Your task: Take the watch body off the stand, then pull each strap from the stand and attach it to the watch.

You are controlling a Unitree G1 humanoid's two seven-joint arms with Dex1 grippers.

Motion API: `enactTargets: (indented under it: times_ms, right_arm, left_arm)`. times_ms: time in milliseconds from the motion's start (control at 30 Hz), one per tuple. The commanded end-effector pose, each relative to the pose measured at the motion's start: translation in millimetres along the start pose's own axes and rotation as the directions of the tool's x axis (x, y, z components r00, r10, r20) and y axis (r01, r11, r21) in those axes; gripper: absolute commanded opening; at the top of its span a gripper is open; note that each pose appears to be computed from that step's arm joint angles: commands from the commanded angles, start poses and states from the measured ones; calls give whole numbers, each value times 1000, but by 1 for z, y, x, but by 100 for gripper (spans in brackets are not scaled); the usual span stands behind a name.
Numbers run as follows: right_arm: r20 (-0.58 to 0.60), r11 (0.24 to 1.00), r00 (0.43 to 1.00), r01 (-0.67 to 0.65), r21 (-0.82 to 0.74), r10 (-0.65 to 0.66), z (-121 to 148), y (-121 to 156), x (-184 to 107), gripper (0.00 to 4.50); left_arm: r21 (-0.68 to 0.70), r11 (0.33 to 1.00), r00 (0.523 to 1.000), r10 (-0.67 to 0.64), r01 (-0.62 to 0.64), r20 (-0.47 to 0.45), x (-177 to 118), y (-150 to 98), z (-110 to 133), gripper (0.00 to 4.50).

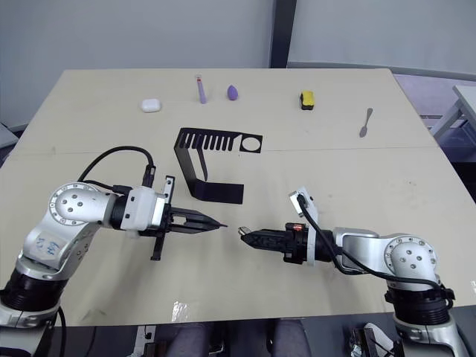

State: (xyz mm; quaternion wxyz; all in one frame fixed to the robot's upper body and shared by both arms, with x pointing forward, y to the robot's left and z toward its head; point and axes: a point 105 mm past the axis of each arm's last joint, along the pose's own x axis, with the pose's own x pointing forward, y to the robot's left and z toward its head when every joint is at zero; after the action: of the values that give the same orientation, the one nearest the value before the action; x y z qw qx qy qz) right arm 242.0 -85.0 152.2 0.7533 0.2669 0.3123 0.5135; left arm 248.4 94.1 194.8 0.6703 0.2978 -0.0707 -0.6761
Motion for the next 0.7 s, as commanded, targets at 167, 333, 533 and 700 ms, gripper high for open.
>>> enactTargets:
  times_ms: [167,333,533,700]
  right_arm:
    - [-9,999,1000,-28,-20,28,-1,11,2,153]
    - [-14,999,999,-30,-16,29,-2,12,3,153]
    - [-14,1000,1000,-28,-14,27,-4,12,4,153]
    - [-16,1000,1000,-26,-12,25,-6,12,4,153]
  left_arm:
    - [27,1000,1000,0,0,-19,4,-1,1,0]
    - [27,1000,1000,7,-6,-27,5,1,0,0]
    - [20,1000,1000,-2,2,-22,7,0,0,0]
    - [22,1000,1000,-5,5,-24,9,0,-1,0]
